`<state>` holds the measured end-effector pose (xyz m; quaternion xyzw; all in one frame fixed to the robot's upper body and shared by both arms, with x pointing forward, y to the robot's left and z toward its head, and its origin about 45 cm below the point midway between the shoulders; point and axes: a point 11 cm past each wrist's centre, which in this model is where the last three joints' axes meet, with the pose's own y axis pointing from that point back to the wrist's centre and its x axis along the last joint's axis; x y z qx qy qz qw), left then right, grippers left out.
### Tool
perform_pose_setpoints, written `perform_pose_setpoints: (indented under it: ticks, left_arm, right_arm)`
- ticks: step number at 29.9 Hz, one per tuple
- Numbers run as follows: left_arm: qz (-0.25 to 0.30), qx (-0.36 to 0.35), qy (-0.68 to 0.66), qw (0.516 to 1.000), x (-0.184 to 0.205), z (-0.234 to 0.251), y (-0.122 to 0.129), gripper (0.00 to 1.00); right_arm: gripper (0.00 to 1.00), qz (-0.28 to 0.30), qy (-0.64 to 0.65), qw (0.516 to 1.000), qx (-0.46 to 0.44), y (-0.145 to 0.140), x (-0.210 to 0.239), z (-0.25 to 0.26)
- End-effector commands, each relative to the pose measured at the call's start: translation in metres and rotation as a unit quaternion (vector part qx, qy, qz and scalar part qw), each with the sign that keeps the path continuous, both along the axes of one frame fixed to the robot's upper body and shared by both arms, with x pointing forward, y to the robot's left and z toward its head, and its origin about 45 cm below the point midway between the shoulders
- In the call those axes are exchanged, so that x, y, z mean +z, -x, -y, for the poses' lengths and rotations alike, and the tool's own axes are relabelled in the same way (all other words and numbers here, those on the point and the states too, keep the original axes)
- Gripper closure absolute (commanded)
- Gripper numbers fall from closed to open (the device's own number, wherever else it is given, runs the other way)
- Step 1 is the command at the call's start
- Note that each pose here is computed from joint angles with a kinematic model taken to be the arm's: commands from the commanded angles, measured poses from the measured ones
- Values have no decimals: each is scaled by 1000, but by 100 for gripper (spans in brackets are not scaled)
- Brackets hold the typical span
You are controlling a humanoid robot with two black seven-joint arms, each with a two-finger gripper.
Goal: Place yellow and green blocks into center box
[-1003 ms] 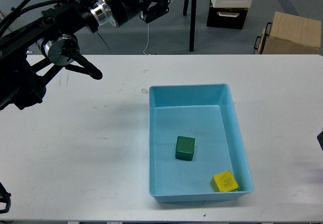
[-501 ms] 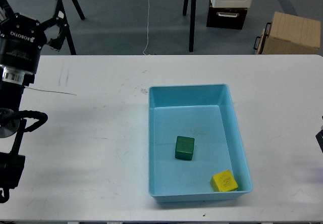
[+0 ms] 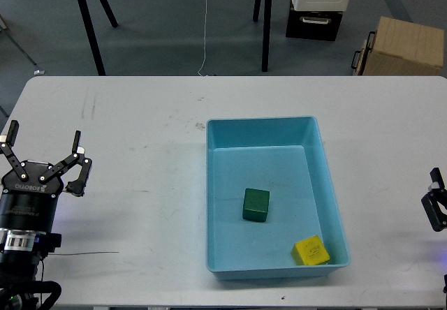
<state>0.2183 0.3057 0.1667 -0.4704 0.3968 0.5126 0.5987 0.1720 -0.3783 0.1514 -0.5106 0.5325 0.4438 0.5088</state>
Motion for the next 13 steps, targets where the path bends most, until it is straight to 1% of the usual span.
perform_pose_setpoints:
  ticks: [1,4,7,13]
  left_arm:
    - [-25,9,8,1000,-12,-2,16,0]
    - [-44,19,20,999,-21,-5,30,0]
    - [-52,23,47,997,-25,-2,36,0]
    - [-53,22,50,997,-26,-1,37,0]
  right_arm:
    - [0,-7,0,1000,1,7,-1,-2]
    - [0,-10,6,1000,3,10,-2,-3]
    - [0,-10,7,1000,4,9,-1,-3]
    - [0,-12,10,1000,1,15,0,-2]
